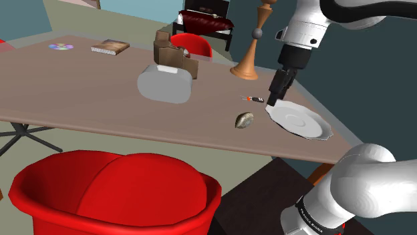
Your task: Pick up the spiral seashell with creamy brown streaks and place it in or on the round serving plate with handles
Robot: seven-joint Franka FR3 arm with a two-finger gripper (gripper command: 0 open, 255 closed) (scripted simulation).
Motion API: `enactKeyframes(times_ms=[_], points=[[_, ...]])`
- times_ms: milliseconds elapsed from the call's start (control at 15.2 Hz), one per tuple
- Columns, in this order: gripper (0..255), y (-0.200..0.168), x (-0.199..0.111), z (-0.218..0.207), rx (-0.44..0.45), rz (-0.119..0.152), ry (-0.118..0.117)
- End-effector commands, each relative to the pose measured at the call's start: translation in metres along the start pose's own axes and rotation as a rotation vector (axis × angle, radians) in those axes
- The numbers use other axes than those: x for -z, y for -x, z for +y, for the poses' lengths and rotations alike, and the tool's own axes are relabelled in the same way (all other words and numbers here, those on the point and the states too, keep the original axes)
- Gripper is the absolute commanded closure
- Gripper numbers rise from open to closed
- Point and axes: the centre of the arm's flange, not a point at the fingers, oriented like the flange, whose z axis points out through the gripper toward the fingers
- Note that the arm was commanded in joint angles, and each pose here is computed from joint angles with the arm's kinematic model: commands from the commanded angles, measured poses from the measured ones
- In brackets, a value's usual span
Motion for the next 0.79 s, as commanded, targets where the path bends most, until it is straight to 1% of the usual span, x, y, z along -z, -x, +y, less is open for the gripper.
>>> enactKeyframes(times_ms=[0,264,462,528,726], points=[[0,0.000,0.000,0.000,0.000,0.000,0.000],[0,-0.028,-0.042,-0.023,0.500,-0.005,0.206],[0,-0.041,-0.076,-0.043,0.875,-0.009,0.361],[0,-0.042,-0.081,-0.045,0.924,-0.009,0.381],[0,-0.045,-0.096,-0.040,0.924,-0.009,0.381]])
